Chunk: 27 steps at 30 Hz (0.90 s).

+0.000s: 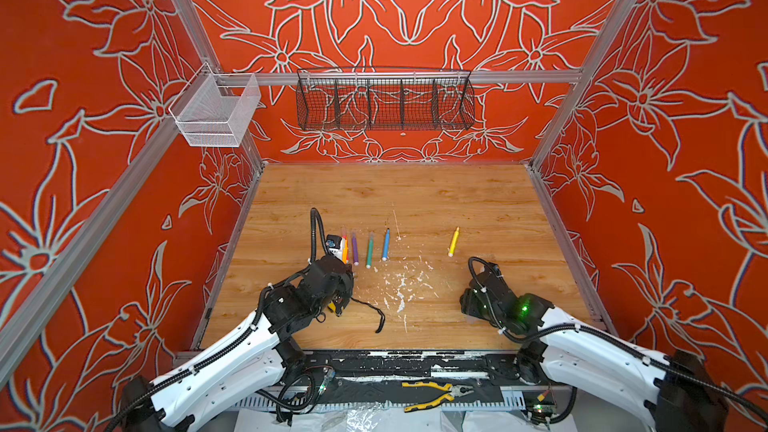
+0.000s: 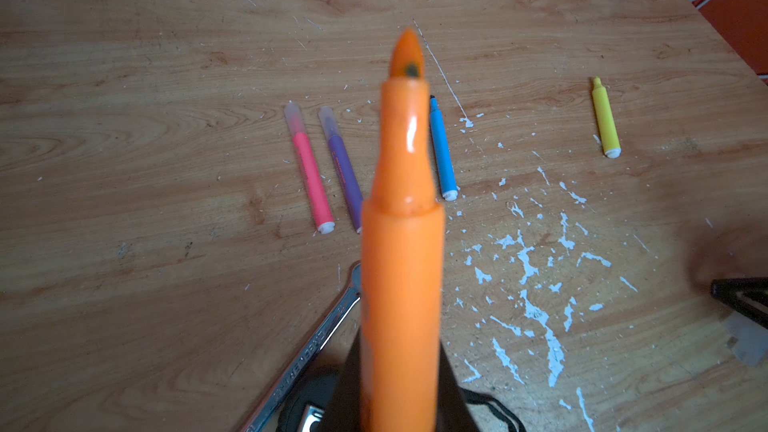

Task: Insert the pens into the pen caps
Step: 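Close the right gripper on a translucent cap, then lift the cap and bring it over the orange highlighter tip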

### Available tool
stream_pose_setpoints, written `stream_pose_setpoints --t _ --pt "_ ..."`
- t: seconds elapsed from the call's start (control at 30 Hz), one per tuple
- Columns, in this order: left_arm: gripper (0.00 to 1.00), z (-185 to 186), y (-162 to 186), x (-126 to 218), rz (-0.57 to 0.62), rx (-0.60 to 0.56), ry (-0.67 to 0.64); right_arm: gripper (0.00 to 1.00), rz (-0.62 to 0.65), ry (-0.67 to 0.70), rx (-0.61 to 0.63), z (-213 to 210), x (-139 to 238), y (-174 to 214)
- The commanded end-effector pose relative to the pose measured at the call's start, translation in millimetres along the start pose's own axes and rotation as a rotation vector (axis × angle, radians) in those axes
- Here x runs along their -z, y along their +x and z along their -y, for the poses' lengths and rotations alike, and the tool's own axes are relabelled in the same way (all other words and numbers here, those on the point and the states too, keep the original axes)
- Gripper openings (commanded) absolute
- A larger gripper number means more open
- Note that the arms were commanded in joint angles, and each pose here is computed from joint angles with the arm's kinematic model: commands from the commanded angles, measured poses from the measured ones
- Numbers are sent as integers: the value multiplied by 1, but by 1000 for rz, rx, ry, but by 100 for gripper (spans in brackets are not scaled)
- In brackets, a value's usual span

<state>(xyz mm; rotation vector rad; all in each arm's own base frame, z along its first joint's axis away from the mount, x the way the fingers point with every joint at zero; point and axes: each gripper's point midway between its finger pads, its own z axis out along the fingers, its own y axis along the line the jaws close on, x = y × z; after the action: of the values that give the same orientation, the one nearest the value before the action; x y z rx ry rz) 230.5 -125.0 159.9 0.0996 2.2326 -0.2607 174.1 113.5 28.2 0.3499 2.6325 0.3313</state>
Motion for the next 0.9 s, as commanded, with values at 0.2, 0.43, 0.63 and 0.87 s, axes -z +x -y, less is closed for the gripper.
stream_pose_setpoints --t 0.2,0.43,0.63,0.87 --pt "0 -3 3 -2 -7 11 -14 63 -39 -10 30 -7 -4 3" --pt "0 -3 3 -1 -4 11 -13 56 -57 -22 50 -15 -7 3" --pt "0 -3 3 -2 -7 10 -11 54 -66 13 104 -19 -9 3" --pt "0 -3 3 -1 -6 10 -12 48 -67 159 189 -15 -7 3"
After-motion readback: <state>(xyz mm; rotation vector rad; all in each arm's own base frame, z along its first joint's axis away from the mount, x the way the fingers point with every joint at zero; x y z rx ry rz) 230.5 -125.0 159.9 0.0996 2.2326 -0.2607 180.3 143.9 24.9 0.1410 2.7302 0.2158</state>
